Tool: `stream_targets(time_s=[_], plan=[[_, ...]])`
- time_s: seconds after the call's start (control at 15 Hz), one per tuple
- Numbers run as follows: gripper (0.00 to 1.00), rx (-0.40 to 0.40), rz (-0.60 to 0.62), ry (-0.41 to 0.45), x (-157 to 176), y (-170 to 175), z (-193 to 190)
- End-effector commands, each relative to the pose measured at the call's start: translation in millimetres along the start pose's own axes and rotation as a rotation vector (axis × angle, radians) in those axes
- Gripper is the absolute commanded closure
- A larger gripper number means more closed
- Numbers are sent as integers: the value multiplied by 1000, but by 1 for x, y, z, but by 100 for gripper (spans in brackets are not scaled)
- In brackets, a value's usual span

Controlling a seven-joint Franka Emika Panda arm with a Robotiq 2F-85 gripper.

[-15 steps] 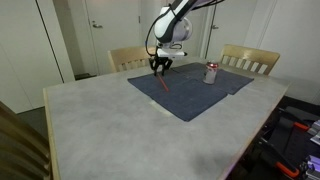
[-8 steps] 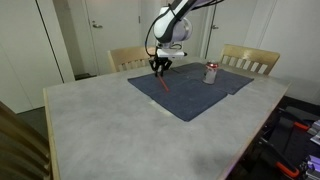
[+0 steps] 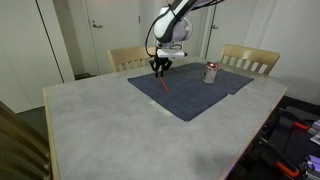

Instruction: Pick up the straw from the table and put it in the can.

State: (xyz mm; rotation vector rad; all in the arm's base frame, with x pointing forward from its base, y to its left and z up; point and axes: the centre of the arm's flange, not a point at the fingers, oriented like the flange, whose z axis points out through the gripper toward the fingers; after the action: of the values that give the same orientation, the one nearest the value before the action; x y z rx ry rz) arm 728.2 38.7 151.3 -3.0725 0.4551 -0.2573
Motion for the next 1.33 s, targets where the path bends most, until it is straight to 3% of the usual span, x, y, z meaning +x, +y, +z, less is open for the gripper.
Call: stream_targets(time_s=[0.0, 0.07, 0.13, 0.27, 0.73, 1.07, 1.27], plan=[[67, -4, 12, -19, 0, 3, 5], [72, -4, 13, -19, 0, 3, 5], [88, -4, 15, -19, 0, 4, 5], [100, -5, 17, -18, 1, 5, 5], [98, -1, 17, -31, 3, 9, -1], [98, -1, -5, -43, 2, 11, -27], [98, -5, -19, -6, 2, 10, -49]])
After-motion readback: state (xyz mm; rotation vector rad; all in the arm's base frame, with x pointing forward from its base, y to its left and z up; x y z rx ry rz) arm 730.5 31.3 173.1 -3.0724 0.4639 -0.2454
